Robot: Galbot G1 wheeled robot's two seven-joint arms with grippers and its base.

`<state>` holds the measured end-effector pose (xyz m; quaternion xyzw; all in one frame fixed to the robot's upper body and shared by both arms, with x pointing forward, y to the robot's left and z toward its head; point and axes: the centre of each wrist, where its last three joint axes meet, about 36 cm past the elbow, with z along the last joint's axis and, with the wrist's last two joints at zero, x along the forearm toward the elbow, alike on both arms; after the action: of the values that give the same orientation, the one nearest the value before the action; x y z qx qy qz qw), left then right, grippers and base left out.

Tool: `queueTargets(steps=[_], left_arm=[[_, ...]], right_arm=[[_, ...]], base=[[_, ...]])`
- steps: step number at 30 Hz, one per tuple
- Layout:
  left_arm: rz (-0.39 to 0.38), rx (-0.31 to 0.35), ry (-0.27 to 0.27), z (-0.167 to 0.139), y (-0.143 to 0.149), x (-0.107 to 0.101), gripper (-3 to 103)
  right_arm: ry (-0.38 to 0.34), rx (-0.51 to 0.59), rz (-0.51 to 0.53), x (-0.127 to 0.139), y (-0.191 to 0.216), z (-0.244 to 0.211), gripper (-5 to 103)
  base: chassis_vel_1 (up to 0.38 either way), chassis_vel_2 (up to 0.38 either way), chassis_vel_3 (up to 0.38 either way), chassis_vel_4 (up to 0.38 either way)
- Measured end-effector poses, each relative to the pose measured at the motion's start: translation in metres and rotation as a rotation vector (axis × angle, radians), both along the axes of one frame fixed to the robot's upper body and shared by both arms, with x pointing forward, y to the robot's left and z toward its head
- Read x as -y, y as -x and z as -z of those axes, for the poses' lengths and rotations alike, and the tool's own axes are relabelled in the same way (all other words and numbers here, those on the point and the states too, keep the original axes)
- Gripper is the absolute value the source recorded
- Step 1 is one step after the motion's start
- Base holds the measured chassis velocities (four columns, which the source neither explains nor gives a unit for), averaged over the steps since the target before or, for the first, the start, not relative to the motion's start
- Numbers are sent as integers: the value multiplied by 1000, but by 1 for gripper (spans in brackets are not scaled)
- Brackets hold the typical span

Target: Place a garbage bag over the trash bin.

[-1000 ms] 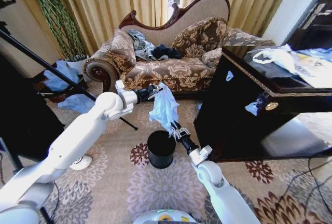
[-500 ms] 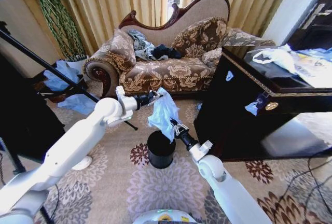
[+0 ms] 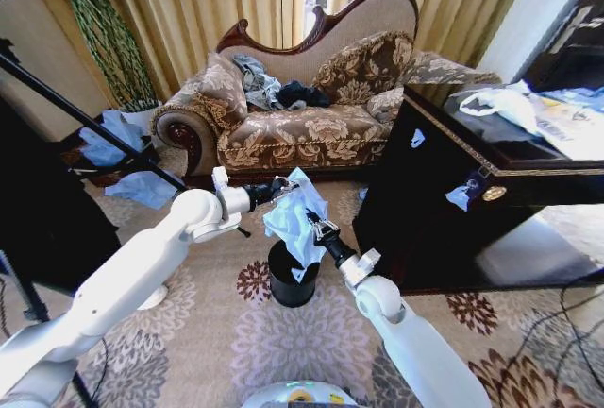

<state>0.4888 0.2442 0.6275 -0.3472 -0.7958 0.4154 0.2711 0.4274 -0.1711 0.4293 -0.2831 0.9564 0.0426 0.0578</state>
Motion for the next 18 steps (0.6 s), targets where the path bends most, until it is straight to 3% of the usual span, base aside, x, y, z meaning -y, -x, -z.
queueTargets(steps=[8, 18], left_arm=[[4, 3, -12, 9, 2, -6, 0], [6, 9, -6, 11, 0, -1, 0]], right_arm=[[75, 47, 39, 13, -3, -14, 0], [73, 68, 0, 1, -4, -20, 0]], base=[[0, 0, 0, 0], [0, 0, 0, 0]])
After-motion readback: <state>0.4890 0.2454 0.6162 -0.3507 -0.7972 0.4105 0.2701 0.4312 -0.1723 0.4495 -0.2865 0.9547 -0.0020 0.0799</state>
